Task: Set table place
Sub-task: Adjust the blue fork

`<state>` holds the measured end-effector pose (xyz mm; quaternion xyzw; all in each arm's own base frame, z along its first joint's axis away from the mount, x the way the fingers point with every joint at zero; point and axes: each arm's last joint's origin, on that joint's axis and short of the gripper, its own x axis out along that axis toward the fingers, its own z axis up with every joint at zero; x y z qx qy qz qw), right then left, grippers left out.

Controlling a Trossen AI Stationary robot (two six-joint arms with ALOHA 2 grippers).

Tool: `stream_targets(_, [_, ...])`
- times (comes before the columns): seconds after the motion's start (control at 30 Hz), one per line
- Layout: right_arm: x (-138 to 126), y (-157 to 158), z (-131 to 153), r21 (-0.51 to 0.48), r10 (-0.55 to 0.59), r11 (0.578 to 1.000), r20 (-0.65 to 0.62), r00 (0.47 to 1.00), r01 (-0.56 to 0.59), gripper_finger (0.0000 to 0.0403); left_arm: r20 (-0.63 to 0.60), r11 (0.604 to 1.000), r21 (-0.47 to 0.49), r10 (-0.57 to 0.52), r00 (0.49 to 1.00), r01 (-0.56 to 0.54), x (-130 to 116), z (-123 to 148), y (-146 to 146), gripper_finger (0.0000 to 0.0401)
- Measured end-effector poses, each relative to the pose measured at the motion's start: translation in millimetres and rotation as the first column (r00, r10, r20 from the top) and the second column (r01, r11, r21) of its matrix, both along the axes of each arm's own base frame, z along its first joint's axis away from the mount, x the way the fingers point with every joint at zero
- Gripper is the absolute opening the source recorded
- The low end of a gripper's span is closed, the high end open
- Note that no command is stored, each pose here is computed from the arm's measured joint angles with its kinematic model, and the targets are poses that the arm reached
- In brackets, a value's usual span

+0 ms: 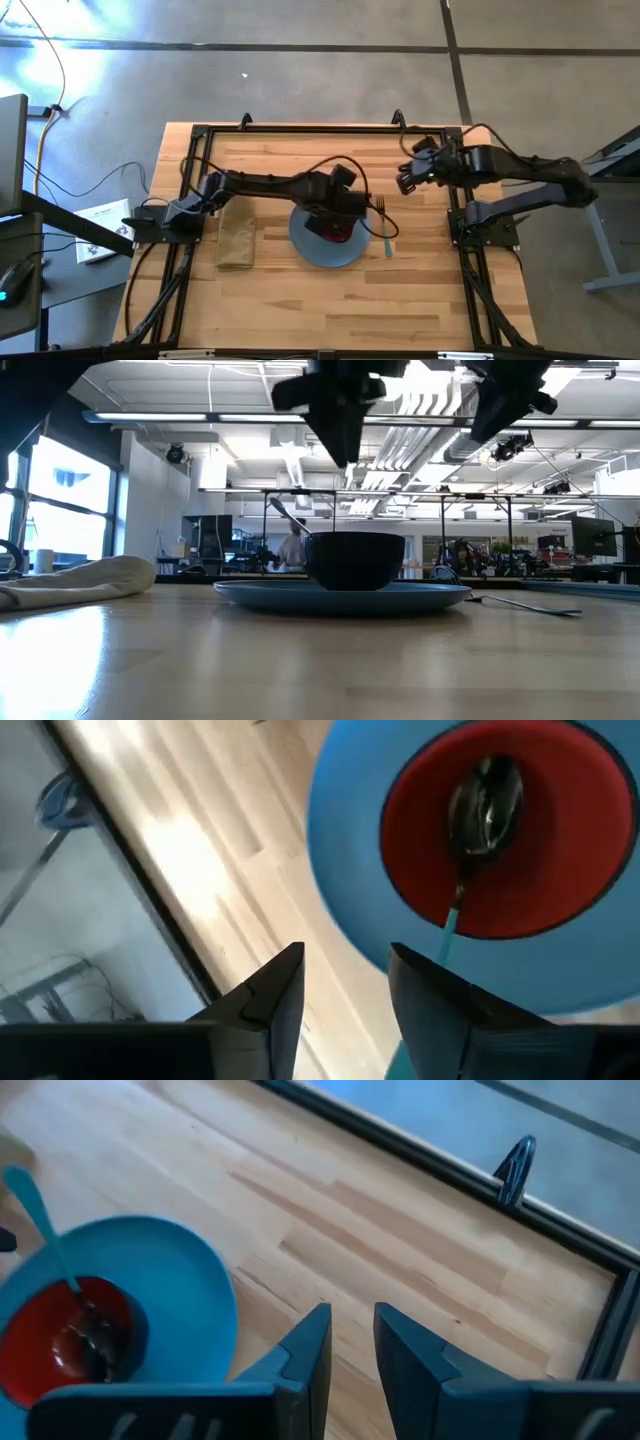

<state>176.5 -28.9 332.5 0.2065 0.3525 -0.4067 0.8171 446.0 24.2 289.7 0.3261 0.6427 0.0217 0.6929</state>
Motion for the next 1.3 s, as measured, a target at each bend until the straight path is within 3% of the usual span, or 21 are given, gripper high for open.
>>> stream_targets(0.13, [-19,1,12,-0.028,-0.001,1.0,0.069,0.998,0.002,0.0064,0.009,0.998,-0.007,0.058,0.998,-0.058,-16,18,-3,0.0127])
stream_targets(0.27, [-43,5,26,-0.057,0.047,0.998,0.159,0.986,-0.039,0.0029,0.062,0.996,0.007,0.086,0.994,-0.087,-28,38,-14,0.0109])
stream_targets(0.33, [-56,8,31,-0.063,0.088,0.995,0.2,0.976,-0.077,0.0008,0.093,0.996,0.014,0.084,0.992,-0.086,-33,48,-19,0.009])
stream_targets(0.5, [-91,17,43,-0.075,0.177,0.984,0.328,0.928,-0.161,0.0002,0.105,0.993,0.047,0.101,0.989,-0.106,-44,59,-26,0.0012])
stream_targets(0.67, [-117,22,49,-0.097,0.267,0.963,0.431,0.862,-0.25,0.0,0.132,0.985,0.079,0.141,0.981,-0.152,-59,68,-26,0.0005])
stream_targets(0.87, [-126,25,56,-0.174,0.367,0.93,0.482,0.795,-0.324,0.0,0.236,0.979,0.021,0.194,0.952,-0.205,-95,75,-19,0.0001])
stream_targets(1.0, [-124,26,56,-0.195,0.391,0.92,0.471,0.791,-0.34,0.0,0.369,0.968,-0.035,0.242,0.897,-0.247,-134,69,-16,0.0])
stream_targets(1.1, [-117,28,46,-0.199,0.4,0.916,0.493,0.773,-0.347,0.0,0.482,0.957,-0.122,0.288,0.827,-0.263,-168,53,-17,0.0])
stream_targets(1.3, [-106,33,8,-0.216,0.415,0.906,0.615,0.67,-0.364,0.0,0.637,0.925,-0.305,0.374,0.674,-0.225,-236,3,-22,0.0])
